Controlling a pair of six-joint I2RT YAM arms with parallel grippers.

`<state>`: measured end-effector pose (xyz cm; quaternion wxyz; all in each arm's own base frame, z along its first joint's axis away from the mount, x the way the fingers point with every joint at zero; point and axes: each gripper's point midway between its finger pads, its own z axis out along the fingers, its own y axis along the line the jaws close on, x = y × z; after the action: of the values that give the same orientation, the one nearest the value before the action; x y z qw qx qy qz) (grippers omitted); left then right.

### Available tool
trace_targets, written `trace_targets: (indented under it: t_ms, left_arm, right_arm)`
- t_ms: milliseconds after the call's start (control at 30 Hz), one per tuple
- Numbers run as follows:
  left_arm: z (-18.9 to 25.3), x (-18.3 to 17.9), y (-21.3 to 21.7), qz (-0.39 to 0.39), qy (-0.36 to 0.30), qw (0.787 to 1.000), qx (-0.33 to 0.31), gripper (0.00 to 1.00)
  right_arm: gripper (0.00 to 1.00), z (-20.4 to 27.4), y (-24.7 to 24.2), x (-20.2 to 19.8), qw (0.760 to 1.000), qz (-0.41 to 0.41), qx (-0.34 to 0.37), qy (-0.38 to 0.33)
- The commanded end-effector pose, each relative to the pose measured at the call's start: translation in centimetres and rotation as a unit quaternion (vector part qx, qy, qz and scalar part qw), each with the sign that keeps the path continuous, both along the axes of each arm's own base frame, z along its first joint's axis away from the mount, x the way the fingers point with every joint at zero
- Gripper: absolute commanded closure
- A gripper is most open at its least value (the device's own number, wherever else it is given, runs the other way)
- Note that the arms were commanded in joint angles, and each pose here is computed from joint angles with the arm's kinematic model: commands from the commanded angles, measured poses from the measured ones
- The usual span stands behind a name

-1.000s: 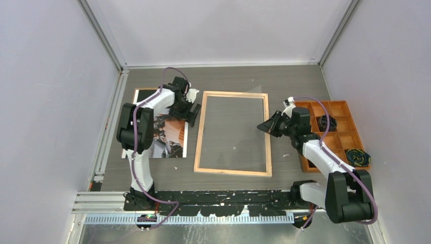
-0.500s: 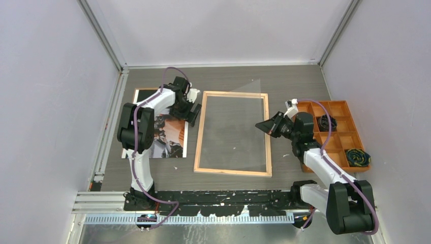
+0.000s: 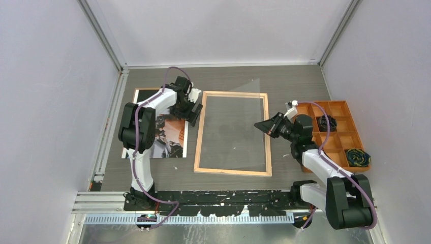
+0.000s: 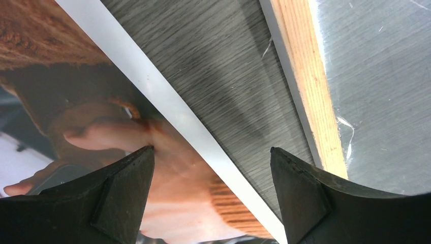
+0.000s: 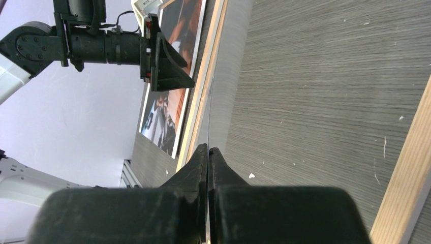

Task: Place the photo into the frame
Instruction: Place the photo frame item in the photo frame.

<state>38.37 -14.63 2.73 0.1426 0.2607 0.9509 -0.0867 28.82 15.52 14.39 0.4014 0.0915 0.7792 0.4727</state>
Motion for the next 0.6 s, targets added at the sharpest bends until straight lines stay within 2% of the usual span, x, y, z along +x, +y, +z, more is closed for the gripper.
trace_targets:
  t_ms: [0,567]
  left_arm:
    - [-3.0,-1.3,-1.1,-0.018,0.040,0.999,-0.007,0.14]
    - [-3.0,-1.1,-1.4,-0.022,0.039,0.999,-0.006,0.14]
  right_arm:
    - [0.99,1.8,0.4,0.3,0.999,0.007,0.017,-0.046]
    - [0.99,2.7,0.3,0.1,0.998,0.000,0.028,-0.065]
